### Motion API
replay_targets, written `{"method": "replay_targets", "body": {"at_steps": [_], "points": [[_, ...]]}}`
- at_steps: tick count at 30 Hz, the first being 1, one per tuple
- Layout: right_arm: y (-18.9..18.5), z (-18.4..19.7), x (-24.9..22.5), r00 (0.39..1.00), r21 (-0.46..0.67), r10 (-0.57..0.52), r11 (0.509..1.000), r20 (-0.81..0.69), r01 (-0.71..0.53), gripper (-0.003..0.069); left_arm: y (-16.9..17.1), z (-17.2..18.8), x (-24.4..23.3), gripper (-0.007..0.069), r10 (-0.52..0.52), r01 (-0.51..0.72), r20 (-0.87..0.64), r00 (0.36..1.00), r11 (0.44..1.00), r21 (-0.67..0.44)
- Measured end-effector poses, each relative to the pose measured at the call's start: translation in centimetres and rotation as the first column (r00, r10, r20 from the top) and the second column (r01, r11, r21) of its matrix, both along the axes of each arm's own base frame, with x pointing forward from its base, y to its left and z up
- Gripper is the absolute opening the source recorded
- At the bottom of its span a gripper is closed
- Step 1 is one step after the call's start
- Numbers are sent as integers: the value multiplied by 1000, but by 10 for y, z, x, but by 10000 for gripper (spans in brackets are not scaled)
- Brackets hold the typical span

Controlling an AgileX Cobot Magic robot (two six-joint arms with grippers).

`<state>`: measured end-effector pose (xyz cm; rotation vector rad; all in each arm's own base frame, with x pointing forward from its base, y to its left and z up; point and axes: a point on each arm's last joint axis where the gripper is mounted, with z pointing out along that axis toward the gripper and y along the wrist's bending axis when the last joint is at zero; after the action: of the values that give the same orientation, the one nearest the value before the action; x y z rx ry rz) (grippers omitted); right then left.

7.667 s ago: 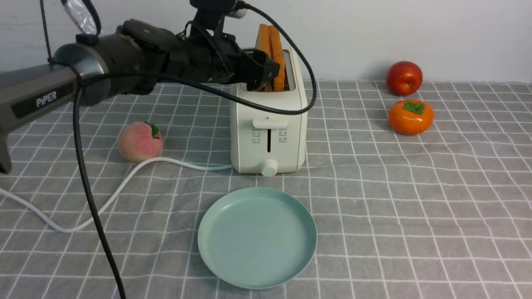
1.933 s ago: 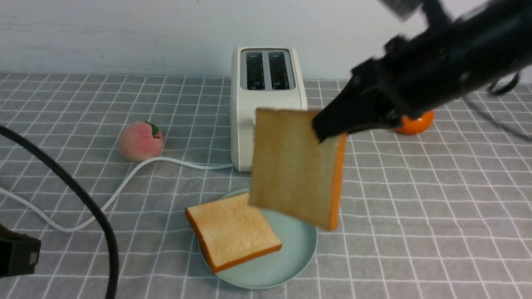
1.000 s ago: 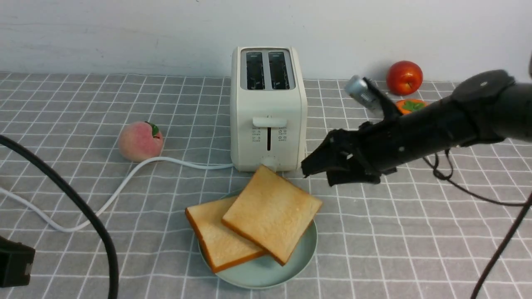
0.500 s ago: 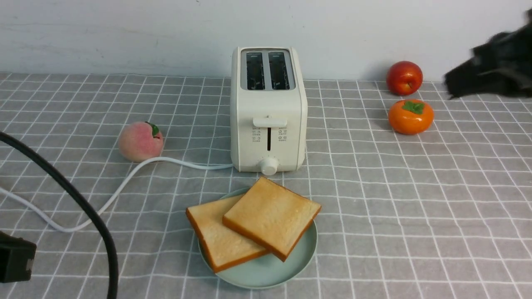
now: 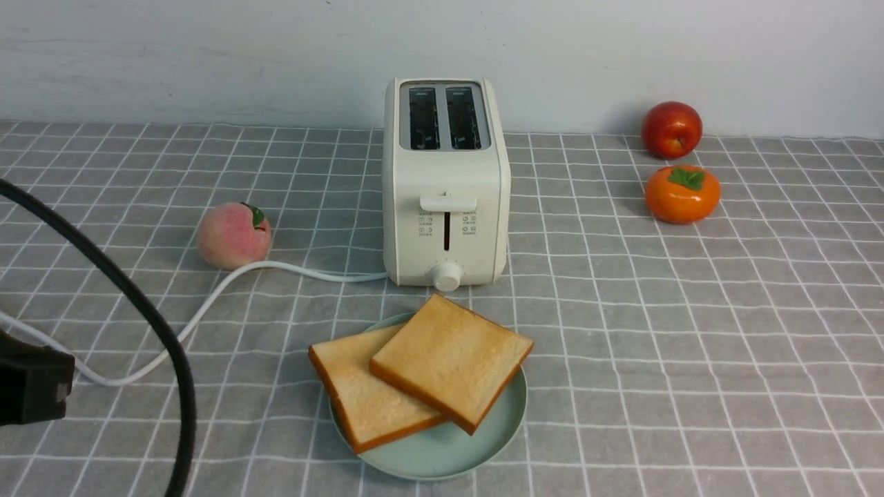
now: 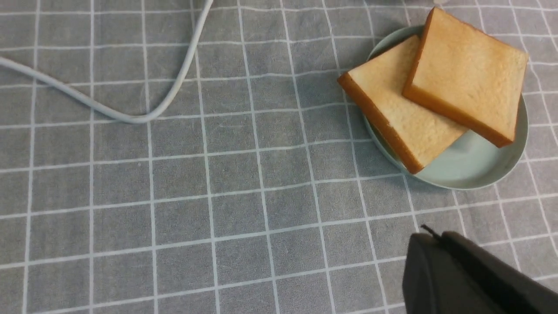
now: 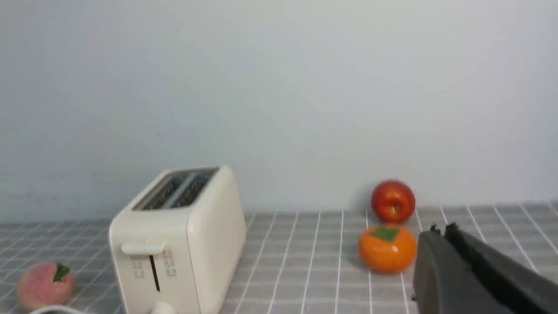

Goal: Take toasted bread from bread machine on grey coffee table place on plate.

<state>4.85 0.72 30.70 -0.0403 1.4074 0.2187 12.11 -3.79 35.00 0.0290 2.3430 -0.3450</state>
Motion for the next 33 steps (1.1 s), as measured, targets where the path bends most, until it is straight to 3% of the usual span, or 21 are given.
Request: {"method": "replay_targets", "body": {"at_steps": [3, 5, 11, 18, 27, 33], "points": [[-1, -14, -10, 993, 7, 9, 1000, 119, -10, 8, 0, -7, -8, -14, -1, 2, 33, 999, 999, -46], [-1, -22, -13, 985, 8, 14, 1000, 174, -16, 14, 3, -15, -27, -14, 10, 6, 143, 990, 994, -114], [0, -24, -13, 985, 3, 15, 1000, 172, -16, 25, 13, -34, -65, -14, 63, 16, 376, 925, 979, -203], [0, -24, -13, 985, 2, 15, 1000, 172, -15, 36, 17, -48, -80, -14, 80, 25, 424, 902, 971, -237], [0, -24, -13, 985, 3, 15, 1000, 172, -15, 43, 18, -61, -79, -14, 62, 11, 372, 926, 982, -191], [0, -24, -13, 985, 3, 15, 1000, 172, -16, 55, 25, -80, -78, -14, 128, -58, 473, 872, 986, -159]]}}
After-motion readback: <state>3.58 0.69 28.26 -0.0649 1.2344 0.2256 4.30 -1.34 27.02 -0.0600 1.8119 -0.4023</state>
